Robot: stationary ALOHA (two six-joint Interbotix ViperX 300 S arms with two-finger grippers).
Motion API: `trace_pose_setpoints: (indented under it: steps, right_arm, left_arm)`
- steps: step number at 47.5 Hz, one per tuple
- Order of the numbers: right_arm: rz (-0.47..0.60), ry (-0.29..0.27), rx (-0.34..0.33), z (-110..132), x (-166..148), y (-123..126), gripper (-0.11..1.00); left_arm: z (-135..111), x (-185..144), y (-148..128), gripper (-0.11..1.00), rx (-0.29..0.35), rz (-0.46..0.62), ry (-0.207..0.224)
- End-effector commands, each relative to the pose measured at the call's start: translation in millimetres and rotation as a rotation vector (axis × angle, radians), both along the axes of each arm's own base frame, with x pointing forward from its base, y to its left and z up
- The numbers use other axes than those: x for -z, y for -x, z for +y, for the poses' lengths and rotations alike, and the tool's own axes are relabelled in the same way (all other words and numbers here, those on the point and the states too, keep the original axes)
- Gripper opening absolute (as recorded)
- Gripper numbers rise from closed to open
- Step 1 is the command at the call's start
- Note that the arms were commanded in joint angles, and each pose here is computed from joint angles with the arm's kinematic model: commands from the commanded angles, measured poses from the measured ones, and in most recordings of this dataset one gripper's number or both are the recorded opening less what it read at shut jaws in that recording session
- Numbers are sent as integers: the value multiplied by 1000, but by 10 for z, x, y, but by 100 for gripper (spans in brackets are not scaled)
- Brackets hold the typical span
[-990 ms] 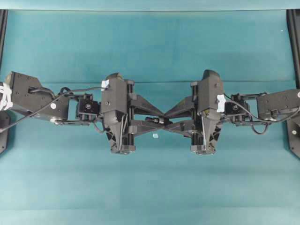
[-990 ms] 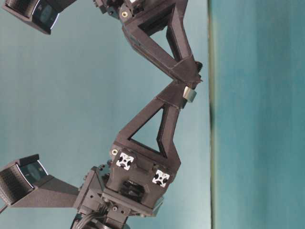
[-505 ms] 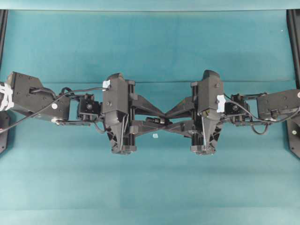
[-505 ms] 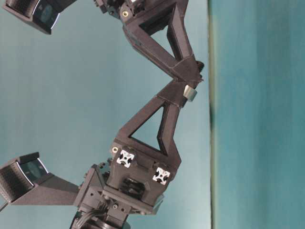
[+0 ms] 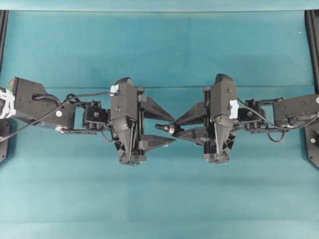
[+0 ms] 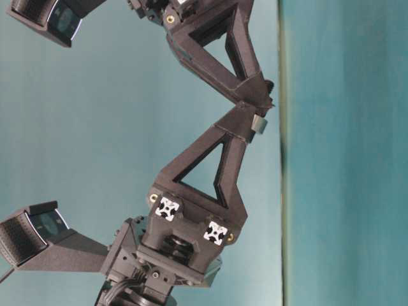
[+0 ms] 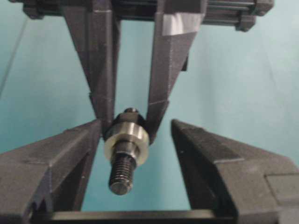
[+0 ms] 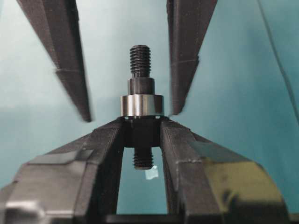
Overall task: Insert the washer onto the shaft with both hands.
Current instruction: 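Open the left gripper and pull it back from the shaft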
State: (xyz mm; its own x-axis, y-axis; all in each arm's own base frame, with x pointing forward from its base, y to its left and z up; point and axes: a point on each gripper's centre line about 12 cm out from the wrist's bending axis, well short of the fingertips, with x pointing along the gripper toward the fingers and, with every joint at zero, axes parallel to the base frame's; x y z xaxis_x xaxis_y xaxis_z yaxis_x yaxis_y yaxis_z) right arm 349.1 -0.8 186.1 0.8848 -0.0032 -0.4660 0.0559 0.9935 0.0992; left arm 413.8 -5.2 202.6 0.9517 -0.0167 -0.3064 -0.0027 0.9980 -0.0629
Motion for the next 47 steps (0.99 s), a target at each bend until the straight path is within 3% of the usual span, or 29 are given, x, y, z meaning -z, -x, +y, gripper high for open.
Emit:
trace_pose_setpoints:
  steps: [1, 32, 47]
  right_arm:
    - [-29, -10, 5, 4, -96, -49, 0]
    - [-25, -10, 5, 4, -92, -28, 0]
    - [-15, -9, 1, 15, -82, -18, 0]
  left_arm:
    - [-14, -104, -31, 67, 4, -32, -1]
    - [-6, -141, 18, 66, 3, -26, -3]
    - [-2, -143, 214, 66, 1, 40, -4]
